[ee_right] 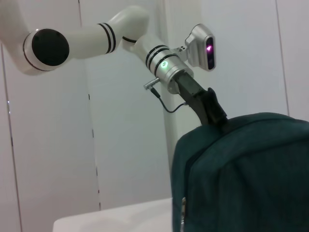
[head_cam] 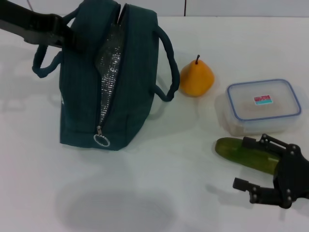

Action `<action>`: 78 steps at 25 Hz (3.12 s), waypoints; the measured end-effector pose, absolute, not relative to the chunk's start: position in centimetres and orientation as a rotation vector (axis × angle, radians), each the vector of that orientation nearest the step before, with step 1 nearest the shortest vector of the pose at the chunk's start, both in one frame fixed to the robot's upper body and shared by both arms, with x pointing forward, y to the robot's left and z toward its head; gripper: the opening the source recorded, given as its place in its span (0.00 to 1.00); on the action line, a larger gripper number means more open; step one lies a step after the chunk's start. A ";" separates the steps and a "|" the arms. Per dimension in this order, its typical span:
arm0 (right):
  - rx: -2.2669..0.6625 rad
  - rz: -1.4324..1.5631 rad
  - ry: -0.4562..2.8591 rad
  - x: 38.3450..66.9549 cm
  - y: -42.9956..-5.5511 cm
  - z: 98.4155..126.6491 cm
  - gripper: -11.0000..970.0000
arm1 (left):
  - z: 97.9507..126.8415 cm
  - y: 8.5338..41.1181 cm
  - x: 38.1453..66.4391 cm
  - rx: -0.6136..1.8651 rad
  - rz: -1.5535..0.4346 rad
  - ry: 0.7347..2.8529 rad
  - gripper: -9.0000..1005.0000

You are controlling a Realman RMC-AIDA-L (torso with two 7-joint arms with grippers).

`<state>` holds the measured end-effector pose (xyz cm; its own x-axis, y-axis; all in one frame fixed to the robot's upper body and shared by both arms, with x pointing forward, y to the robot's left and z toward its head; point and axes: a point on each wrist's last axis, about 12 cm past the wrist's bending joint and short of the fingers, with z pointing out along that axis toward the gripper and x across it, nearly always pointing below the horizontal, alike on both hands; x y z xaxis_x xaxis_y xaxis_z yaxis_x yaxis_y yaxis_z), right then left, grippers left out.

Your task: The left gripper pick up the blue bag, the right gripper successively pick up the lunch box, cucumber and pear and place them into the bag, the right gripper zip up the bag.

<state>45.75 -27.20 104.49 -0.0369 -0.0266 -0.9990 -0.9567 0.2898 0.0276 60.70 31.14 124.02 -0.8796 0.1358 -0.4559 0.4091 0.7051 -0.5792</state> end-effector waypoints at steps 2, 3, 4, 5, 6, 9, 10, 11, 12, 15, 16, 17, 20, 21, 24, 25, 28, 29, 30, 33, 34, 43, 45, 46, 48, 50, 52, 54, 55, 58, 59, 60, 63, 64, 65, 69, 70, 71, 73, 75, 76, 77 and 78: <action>-0.981 0.992 1.370 45.9 -27.2 104.7 0.89 | 124.2 31.3 60.4 0.410 -1.033 2.520 0.05; -0.974 0.990 1.365 46.0 -27.2 104.8 0.89 | 124.3 31.4 60.3 0.396 -1.058 2.512 0.05; -0.961 0.987 1.357 46.1 -27.2 104.9 0.89 | 124.3 31.5 60.1 0.366 -1.100 2.503 0.05; -0.945 0.987 1.348 46.1 -27.2 105.0 0.89 | 124.3 31.6 59.9 0.348 -1.125 2.498 0.05; -0.926 0.988 1.337 46.2 -27.2 105.2 0.89 | 124.3 31.7 59.7 0.332 -1.163 2.491 0.05; -0.869 0.985 1.286 46.6 -27.2 105.9 0.89 | 124.0 31.7 59.0 0.334 -1.228 2.475 0.05; -0.856 0.982 1.261 46.9 -27.1 106.3 0.89 | 123.9 31.6 58.8 0.337 -1.243 2.475 0.05; -0.848 0.981 1.240 47.2 -26.9 106.6 0.89 | 123.8 31.5 58.7 0.340 -1.254 2.476 0.05; -0.846 0.983 1.212 47.7 -26.6 107.1 0.89 | 123.6 31.4 58.5 0.348 -1.266 2.480 0.05; -0.861 1.002 1.134 49.6 -25.2 108.5 0.89 | 123.0 31.0 58.2 0.379 -1.273 2.513 0.05; -0.875 1.012 1.112 50.2 -24.6 109.0 0.89 | 122.8 30.8 58.1 0.390 -1.267 2.529 0.05; -0.890 1.023 1.089 50.8 -23.9 109.5 0.89 | 122.7 30.7 58.0 0.400 -1.262 2.541 0.05; -0.946 1.045 1.033 52.7 -22.0 111.1 0.89 | 122.5 30.4 57.9 0.417 -1.258 2.557 0.05; -0.964 1.051 1.025 53.5 -21.3 111.6 0.89 | 122.4 30.2 57.9 0.425 -1.259 2.563 0.05; -1.009 1.053 1.037 55.4 -19.5 112.7 0.89 | 122.4 29.8 58.0 0.445 -1.260 2.573 0.05; -1.022 1.051 1.052 55.9 -19.0 112.8 0.89 | 122.3 29.6 58.0 0.453 -1.261 2.575 0.05; -1.069 1.042 1.108 56.7 -17.8 112.6 0.89 | 122.4 29.1 58.1 0.472 -1.267 2.575 0.05; -1.085 1.034 1.130 56.8 -17.5 112.4 0.89 | 122.4 29.0 58.1 0.474 -1.269 2.573 0.05; -1.101 1.028 1.151 56.9 -17.2 112.1 0.88 | 122.4 29.0 58.1 0.476 -1.270 2.571 0.05; -1.132 1.020 1.210 56.5 -16.7 110.9 0.88 | 122.5 29.0 58.1 0.481 -1.286 2.549 0.05; -1.135 1.020 1.230 56.2 -16.7 110.5 0.88 | 122.5 29.0 58.1 0.480 -1.295 2.539 0.05; -1.095 1.014 1.317 54.6 -18.0 108.3 0.88 | 122.3 28.5 58.0 0.484 -1.339 2.491 0.05; -1.092 1.014 1.320 54.5 -18.1 108.3 0.88 | 122.2 28.3 58.0 0.488 -1.349 2.483 0.05; -1.091 1.014 1.321 54.5 -18.1 108.3 0.88 | 122.1 28.2 57.9 0.488 -1.352 2.480 0.05; -1.088 1.014 1.321 54.5 -18.1 108.2 0.88 | 121.9 28.0 57.9 0.481 -1.358 2.472 0.05; -1.074 1.014 1.321 54.5 -18.2 108.2 0.88 | 121.7 28.0 57.9 0.476 -1.361 2.467 0.05; -1.038 1.015 1.318 54.4 -18.5 108.3 0.88 | 121.6 27.9 57.9 0.477 -1.364 2.463 0.05; -0.938 1.022 1.304 54.1 -19.3 108.5 0.88 | 121.6 27.8 57.9 0.478 -1.362 2.460 0.05; -0.868 1.030 1.287 53.9 -19.8 108.7 0.88 | 121.5 27.9 57.9 0.478 -1.359 2.459 0.05; -0.674 1.065 1.250 53.1 -21.6 109.0 0.88 | 121.5 28.0 57.8 0.473 -1.349 2.461 0.05; -0.616 1.073 1.252 52.8 -22.3 108.9 0.88 | 121.5 28.1 57.8 0.471 -1.347 2.462 0.05; -0.549 1.081 1.253 52.5 -23.1 108.9 0.87 | 121.5 28.1 57.8 0.470 -1.346 2.462 0.05; -0.350 1.098 1.276 51.3 -25.4 108.2 0.87 | 121.4 28.2 57.7 0.465 -1.343 2.465 0.05; -0.288 1.102 1.284 50.8 -26.2 107.9 0.87 | 121.4 28.3 57.7 0.464 -1.342 2.466 0.05; -0.220 1.107 1.293 50.3 -27.0 107.5 0.87 | 121.4 28.3 57.7 0.463 -1.341 2.466 0.05; 0.055 1.147 1.324 48.2 -29.9 105.9 0.87 | 121.4 28.4 57.7 0.464 -1.337 2.467 0.05; 0.116 1.156 1.336 47.9 -30.4 105.5 0.87 | 121.4 28.4 57.7 0.464 -1.336 2.468 0.05; 0.189 1.173 1.351 47.5 -30.9 105.1 0.87 | 121.4 28.5 57.7 0.464 -1.335 2.468 0.05; 0.292 1.190 1.373 46.9 -31.7 104.4 0.87 | 121.4 28.5 57.7 0.465 -1.334 2.470 0.05; 0.389 1.196 1.387 46.1 -32.4 103.7 0.87 | 121.4 28.4 57.7 0.467 -1.334 2.471 0.05; 0.422 1.196 1.392 45.7 -32.7 103.5 0.87 | 121.4 28.4 57.7 0.468 -1.333 2.471 0.05; 0.461 1.195 1.397 45.4 -33.0 103.3 0.87 | 121.4 28.4 57.7 0.469 -1.332 2.471 0.05; 0.481 1.195 1.400 45.3 -33.2 103.1 0.87 | 121.4 28.4 57.7 0.469 -1.332 2.471 0.05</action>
